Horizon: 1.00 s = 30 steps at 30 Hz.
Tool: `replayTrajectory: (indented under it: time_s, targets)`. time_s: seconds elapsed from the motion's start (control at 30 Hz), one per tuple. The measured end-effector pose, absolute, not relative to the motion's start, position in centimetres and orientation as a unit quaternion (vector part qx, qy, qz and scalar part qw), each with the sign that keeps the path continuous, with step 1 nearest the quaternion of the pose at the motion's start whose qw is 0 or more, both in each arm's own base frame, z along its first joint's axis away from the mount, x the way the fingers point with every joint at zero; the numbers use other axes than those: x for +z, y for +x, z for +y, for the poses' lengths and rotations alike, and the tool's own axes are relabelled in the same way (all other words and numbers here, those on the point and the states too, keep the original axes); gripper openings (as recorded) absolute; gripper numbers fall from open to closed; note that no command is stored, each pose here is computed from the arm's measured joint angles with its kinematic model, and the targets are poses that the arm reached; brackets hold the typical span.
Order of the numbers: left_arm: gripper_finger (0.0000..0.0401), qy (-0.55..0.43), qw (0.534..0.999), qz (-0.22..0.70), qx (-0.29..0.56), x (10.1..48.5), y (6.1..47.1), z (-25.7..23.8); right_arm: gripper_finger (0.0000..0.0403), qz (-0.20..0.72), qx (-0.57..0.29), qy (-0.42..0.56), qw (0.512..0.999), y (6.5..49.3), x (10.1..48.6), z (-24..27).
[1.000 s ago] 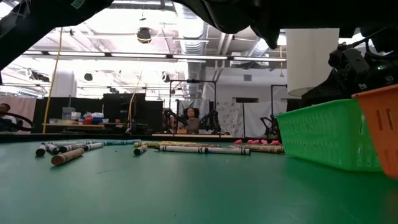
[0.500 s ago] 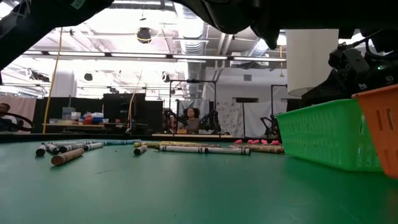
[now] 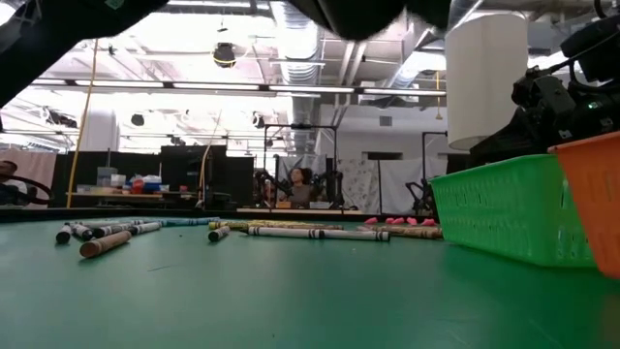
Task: Sort crayons
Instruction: Put the brown crayon into the red bin
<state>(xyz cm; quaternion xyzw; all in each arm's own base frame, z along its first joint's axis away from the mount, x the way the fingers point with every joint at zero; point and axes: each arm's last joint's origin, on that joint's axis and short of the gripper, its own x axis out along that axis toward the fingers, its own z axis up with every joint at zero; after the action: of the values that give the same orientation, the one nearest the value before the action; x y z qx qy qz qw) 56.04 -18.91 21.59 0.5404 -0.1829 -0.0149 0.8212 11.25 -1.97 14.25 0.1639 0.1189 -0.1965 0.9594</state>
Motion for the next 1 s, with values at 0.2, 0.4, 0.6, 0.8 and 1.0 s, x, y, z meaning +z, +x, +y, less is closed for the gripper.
replayTrajectory:
  time_s: [0.2, 0.4, 0.6, 0.8, 1.0]
  targets:
    - [0.0073, 0.466, 0.878, -0.088, 0.071, 29.4, 54.2, -17.1, 0.0068, 0.120, -0.196, 0.164, 0.959, 11.2, 14.2, -2.0]
    - [0.0068, 0.277, 0.948, 0.063, -0.144, 38.6, 48.3, -11.0, 0.0068, 0.120, -0.196, 0.164, 0.959, 11.2, 14.2, -2.0]
    - [0.0023, 0.214, 0.928, 0.197, -0.231, 44.3, 39.6, -6.6, 0.0068, 0.120, -0.195, 0.164, 0.959, 11.2, 14.2, -2.0]
    - [0.0002, 0.219, 0.908, 0.292, -0.206, 46.1, 32.1, -6.7, 0.0068, 0.121, -0.195, 0.164, 0.959, 11.2, 14.2, -2.0]
    - [0.0000, 0.192, 0.938, 0.269, -0.105, 42.7, 26.1, -8.0, 0.0068, 0.120, -0.195, 0.164, 0.959, 11.2, 14.2, -2.0]
